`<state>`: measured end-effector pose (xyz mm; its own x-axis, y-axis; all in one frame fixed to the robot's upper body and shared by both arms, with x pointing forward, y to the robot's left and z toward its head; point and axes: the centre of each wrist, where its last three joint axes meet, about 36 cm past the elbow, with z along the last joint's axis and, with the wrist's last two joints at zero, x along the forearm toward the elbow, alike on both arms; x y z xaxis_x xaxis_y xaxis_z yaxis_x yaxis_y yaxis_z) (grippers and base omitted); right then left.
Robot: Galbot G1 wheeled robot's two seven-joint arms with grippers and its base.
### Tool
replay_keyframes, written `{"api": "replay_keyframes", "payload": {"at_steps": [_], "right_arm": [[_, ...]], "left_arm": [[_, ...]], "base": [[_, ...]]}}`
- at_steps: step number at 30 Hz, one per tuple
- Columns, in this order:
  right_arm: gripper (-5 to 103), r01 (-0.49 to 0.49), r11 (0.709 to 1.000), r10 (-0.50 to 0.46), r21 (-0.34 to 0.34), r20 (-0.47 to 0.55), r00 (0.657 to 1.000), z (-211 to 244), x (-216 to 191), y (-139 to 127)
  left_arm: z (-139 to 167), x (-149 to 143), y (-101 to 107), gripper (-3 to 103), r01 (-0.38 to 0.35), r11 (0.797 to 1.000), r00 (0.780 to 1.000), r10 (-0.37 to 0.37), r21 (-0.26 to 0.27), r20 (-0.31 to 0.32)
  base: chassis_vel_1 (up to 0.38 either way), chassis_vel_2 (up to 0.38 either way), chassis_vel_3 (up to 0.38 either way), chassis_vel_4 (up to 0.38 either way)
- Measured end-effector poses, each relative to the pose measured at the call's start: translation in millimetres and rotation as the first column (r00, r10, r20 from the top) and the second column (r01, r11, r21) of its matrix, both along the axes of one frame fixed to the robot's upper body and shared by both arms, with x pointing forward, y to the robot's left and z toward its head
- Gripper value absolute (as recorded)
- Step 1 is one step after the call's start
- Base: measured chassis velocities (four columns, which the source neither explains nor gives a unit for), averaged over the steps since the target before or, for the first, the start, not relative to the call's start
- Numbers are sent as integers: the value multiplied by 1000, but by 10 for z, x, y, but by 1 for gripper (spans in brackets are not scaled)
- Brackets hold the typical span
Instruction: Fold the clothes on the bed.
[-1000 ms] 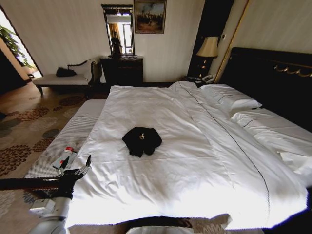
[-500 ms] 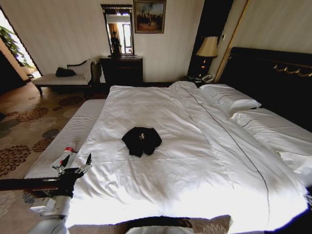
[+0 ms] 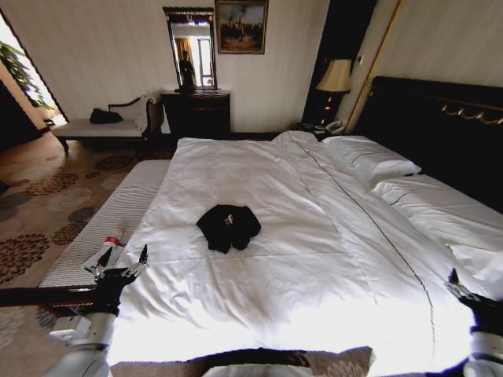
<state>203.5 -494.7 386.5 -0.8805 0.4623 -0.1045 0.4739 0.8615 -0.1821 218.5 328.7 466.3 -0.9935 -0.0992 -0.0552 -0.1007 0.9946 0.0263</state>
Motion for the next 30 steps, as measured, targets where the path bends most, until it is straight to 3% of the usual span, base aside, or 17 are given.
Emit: {"api": "replay_keyframes", "payload": {"at_steps": [6,12,30], "right_arm": [[100,-108,994,108,5,12,994,5,115,408],[100,-140,990,140,-15,2,990,13,159,519],[100,-224,974,224,26,7,975,267,215,873]], "left_arm": [[15,-6,-9,100,1,1000,1000,-1,4,1],[12,-16,-10,100,-1,1000,1000,1,3,-2],[-40,8,20,100,-9,1000,1000,9,-5,-6]], "base": [[0,0,0,0],[-34,38,30,-30],[-14,12,11,-14]]}}
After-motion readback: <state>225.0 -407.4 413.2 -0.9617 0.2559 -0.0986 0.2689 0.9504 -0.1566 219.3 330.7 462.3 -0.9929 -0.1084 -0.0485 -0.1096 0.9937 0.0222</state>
